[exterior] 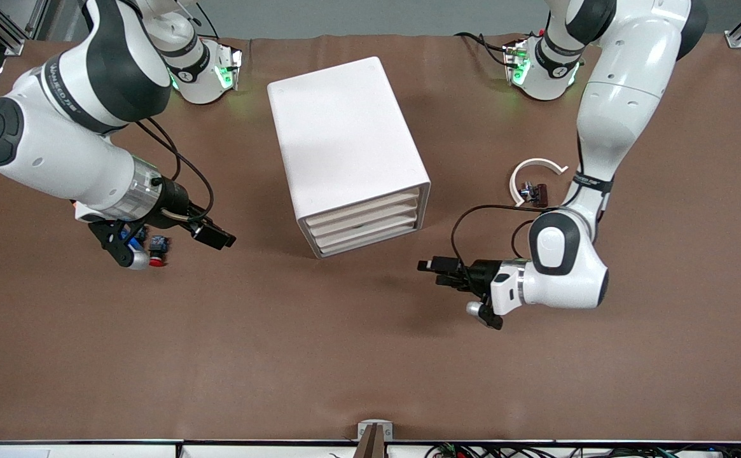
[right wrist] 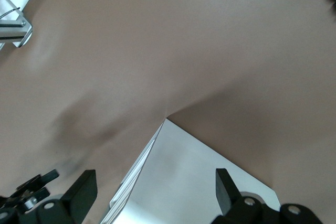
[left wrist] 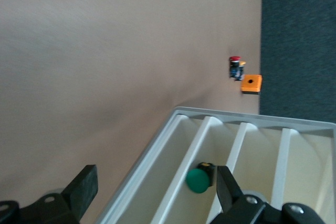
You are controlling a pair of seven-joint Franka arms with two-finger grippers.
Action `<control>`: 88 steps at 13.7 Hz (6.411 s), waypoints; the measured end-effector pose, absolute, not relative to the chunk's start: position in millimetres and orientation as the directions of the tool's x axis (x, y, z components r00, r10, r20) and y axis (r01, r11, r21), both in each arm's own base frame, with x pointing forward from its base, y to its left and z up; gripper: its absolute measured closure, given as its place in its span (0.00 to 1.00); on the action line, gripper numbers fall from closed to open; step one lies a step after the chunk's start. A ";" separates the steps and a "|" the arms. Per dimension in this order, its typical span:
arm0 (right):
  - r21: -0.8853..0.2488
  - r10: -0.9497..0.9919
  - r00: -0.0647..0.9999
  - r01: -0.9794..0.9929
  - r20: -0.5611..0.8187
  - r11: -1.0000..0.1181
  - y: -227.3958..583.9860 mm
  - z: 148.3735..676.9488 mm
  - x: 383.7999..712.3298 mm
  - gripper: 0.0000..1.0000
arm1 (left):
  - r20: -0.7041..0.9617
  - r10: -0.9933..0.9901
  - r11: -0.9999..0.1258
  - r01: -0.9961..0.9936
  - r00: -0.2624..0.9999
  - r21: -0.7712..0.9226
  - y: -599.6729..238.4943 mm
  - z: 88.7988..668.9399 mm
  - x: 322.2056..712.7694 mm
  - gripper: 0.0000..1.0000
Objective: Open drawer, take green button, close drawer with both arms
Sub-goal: 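Grasp the drawer front with both grippers, then pull the drawer open out of the cabinet with both grippers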
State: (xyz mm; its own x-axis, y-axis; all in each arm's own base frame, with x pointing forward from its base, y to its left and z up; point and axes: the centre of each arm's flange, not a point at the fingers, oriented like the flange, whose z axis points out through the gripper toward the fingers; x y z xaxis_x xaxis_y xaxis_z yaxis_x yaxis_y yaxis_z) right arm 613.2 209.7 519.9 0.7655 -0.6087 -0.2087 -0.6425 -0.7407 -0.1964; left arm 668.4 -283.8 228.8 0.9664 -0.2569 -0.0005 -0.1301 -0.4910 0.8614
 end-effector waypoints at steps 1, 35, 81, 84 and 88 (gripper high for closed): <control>-0.196 -0.608 0.765 -0.643 -0.210 -0.741 212.8 519.8 612.2 0.00 | 0.007 -0.267 -0.477 -0.139 0.964 0.868 -290.2 223.0 664.6 0.00; -0.110 -0.471 0.843 -0.511 -0.261 -0.853 264.7 485.0 591.8 0.00 | -0.075 -0.442 -0.243 -0.039 0.894 0.969 -348.2 124.4 596.1 0.43; -0.238 -0.870 0.357 -0.928 -0.340 -0.287 437.4 356.3 644.8 0.00 | 0.253 -0.061 -0.497 -0.249 0.966 0.832 -317.6 172.6 701.6 0.54; -0.229 -0.875 0.343 -0.933 -0.340 -0.277 438.5 349.5 647.3 0.00 | 0.234 -0.023 -0.514 -0.212 0.972 0.831 -319.2 197.0 711.9 0.23; -0.162 -0.887 0.300 -0.952 -0.351 -0.258 429.2 341.3 649.3 0.00 | 0.148 0.022 -0.638 -0.100 0.989 0.764 -309.1 267.8 728.0 0.00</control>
